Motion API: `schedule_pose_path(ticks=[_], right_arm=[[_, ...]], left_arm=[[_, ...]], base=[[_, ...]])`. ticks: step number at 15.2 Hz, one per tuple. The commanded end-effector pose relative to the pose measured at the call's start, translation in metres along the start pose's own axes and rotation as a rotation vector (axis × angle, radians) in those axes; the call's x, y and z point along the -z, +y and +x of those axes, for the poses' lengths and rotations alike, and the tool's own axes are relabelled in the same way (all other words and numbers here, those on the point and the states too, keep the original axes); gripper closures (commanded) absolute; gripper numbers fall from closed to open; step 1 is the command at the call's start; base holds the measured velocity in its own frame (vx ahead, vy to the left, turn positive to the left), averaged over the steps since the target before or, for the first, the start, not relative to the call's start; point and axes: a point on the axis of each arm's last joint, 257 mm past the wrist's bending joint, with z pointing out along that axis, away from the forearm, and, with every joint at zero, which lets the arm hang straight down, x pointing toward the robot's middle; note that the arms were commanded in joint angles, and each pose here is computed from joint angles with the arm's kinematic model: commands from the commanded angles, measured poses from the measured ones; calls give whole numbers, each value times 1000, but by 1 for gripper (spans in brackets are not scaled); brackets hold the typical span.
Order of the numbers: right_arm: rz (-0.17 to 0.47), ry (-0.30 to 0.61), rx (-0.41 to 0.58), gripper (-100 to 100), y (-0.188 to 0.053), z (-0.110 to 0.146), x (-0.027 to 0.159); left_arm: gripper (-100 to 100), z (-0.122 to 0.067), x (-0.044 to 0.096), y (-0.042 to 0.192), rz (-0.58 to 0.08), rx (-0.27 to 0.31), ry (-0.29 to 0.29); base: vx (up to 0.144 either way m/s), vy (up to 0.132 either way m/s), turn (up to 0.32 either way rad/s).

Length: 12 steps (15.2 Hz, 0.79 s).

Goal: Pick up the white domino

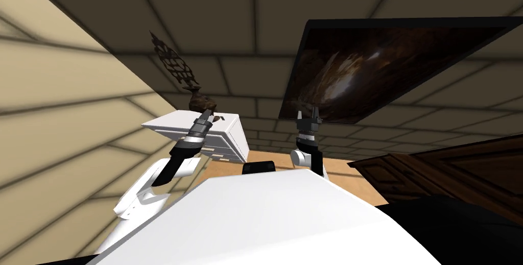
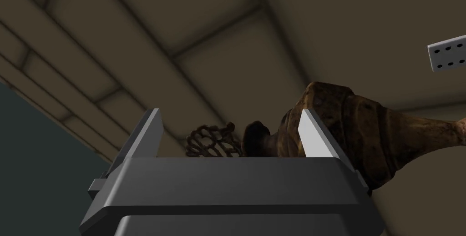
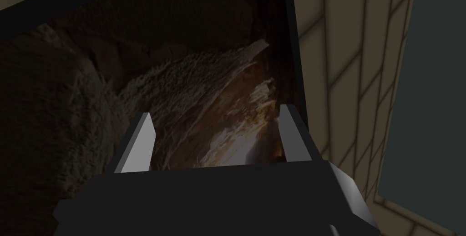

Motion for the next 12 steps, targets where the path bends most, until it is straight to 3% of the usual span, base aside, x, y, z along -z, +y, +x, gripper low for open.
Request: schedule_pose_path(ticks=[1,7,8,12], right_arm=[[0,0,0,0,0,0,0],[0,0,0,0,0,0,0],[0,0,0,0,0,0,0],[0,0,0,0,0,0,0]], left_arm=[[-100,-4,2,19,-54,-50,22],[-100,-17,12,69,-200,-196,82],[-100,-17,12,69,-200,-196,82],[-100,-35,27,112,-328,-330,127]], base=[[-11,8,-151],[0,1,-139],[5,-4,-94],[10,-10,-154]])
